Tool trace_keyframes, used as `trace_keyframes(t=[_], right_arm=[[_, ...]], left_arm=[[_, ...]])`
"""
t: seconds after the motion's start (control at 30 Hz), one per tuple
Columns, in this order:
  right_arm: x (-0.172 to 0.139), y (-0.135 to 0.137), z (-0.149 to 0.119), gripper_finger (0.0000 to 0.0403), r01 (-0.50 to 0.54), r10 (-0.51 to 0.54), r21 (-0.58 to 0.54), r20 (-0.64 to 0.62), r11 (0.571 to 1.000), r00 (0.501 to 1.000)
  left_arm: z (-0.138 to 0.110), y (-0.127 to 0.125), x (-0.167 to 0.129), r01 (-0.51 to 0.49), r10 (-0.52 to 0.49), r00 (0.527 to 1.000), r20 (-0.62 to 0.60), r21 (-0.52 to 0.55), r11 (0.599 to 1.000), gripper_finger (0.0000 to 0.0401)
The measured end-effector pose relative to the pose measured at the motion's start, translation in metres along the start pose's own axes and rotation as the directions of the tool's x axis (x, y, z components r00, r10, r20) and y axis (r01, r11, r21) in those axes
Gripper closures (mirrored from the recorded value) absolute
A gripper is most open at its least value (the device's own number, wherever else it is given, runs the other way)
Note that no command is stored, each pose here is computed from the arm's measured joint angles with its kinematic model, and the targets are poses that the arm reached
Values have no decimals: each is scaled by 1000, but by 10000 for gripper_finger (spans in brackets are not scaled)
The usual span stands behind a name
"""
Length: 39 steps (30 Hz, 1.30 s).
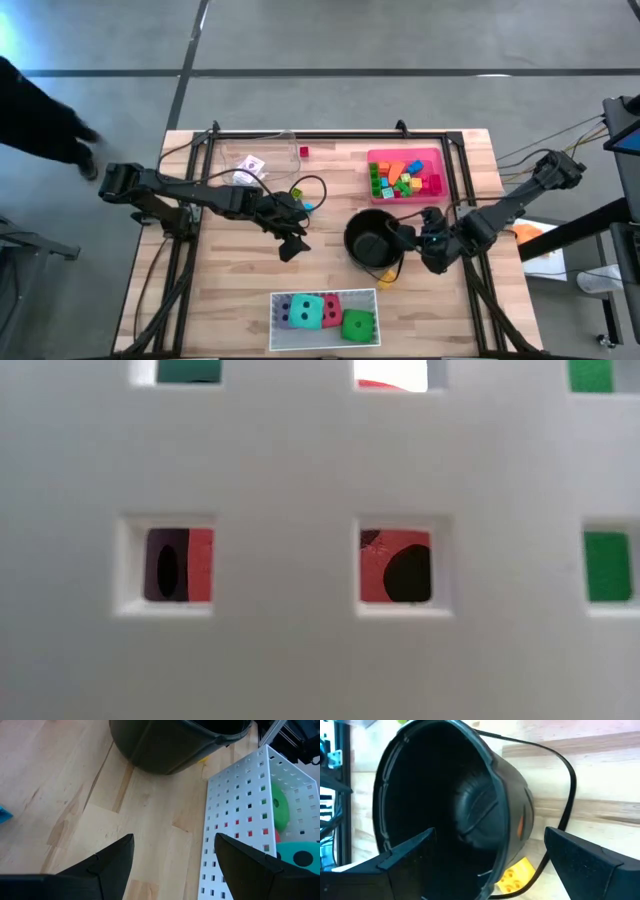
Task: Pick & Place Toys
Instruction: Adjust the black bucket
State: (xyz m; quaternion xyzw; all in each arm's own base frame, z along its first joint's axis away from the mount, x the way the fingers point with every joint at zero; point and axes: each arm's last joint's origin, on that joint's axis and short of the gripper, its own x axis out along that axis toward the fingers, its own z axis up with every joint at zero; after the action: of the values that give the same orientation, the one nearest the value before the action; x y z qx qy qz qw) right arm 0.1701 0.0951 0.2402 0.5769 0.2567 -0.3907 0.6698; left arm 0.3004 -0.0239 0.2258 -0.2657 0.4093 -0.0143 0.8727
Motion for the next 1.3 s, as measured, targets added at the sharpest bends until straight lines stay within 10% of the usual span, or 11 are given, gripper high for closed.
trace_keyframes(t=[0.83,1.3], right_arm=[[19,8,7,355,86,-86,-17,28,996,996],[12,10,10,393,89,-88,-54,24,995,996]], left_arm=[[0,0,0,7,-7,1000,-5,-30,1000,123],[0,0,0,7,-7,1000,-5,-30,1000,123]])
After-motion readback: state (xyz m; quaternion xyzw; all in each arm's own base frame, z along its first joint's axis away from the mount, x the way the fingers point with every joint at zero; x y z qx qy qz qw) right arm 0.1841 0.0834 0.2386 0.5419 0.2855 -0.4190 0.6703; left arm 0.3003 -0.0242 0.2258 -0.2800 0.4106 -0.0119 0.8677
